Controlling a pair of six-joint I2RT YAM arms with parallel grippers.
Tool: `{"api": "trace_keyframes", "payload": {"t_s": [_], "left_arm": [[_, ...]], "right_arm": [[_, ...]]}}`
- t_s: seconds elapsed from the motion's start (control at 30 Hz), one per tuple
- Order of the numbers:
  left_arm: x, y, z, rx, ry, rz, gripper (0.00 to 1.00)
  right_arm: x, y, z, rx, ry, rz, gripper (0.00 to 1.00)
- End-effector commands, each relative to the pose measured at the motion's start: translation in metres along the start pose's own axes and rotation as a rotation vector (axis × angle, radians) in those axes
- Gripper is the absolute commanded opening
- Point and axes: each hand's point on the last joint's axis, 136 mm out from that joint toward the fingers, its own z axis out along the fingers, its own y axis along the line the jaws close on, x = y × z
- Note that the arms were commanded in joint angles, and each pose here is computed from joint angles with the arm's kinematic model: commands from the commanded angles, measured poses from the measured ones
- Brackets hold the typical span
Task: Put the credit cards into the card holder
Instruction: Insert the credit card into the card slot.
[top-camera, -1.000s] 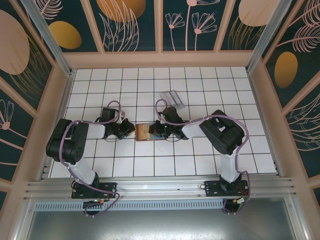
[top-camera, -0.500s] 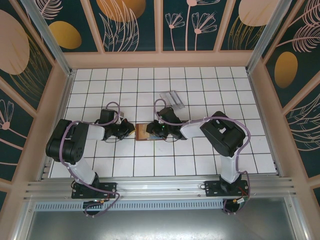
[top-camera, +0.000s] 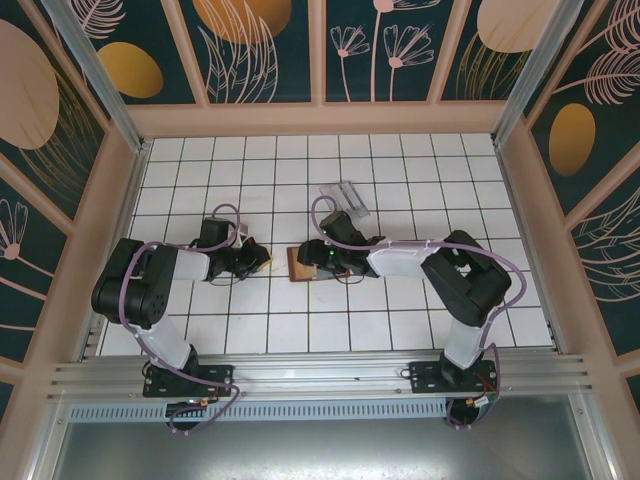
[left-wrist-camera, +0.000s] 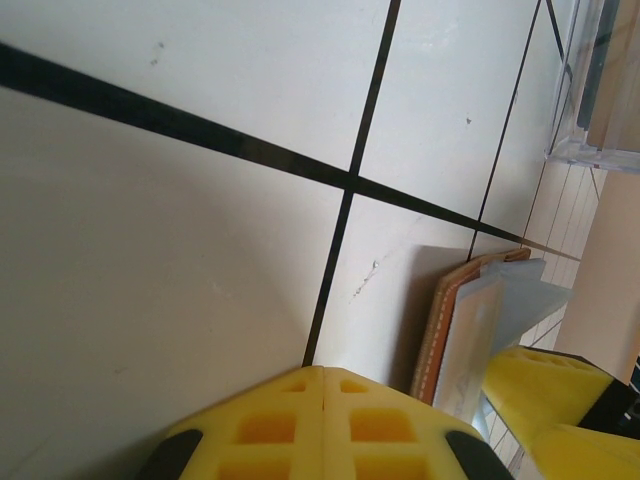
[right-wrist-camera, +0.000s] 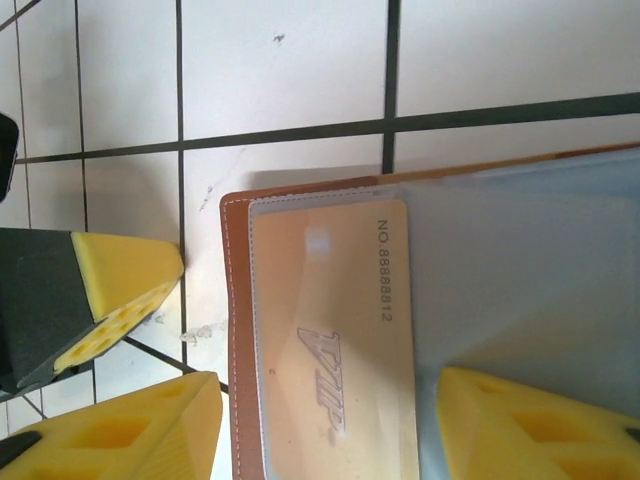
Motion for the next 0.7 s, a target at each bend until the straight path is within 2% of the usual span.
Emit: {"api": "trace_keyframes", "payload": {"t_s": [0.0,0.2,0.47,0.67], "left_arm": [[0.019,0.016,0.009,-0.046,0.064,-0.031,0.04],[0.017,0.013,0.009,-0.038,0.059,-0.019,0.08],[0.006,-0.003,-0.001,-0.022,0.004,0.054,0.20],[0.006,-0.007,0.000,-0.018,0.012,0.063,0.16]], "right_arm": [[-0.003,-0.015,-0.017,0.101,-0.032,-0.047,0.63],[-0.008,-0.027,-0.034,0.165,-0.059,-0.083,0.64],[0.001,-0.042,-0.033,0.129,-0.009,-0.041,0.65],[0.010,-0.051,-0.023,0.131,0.030,-0.020,0.64]]}}
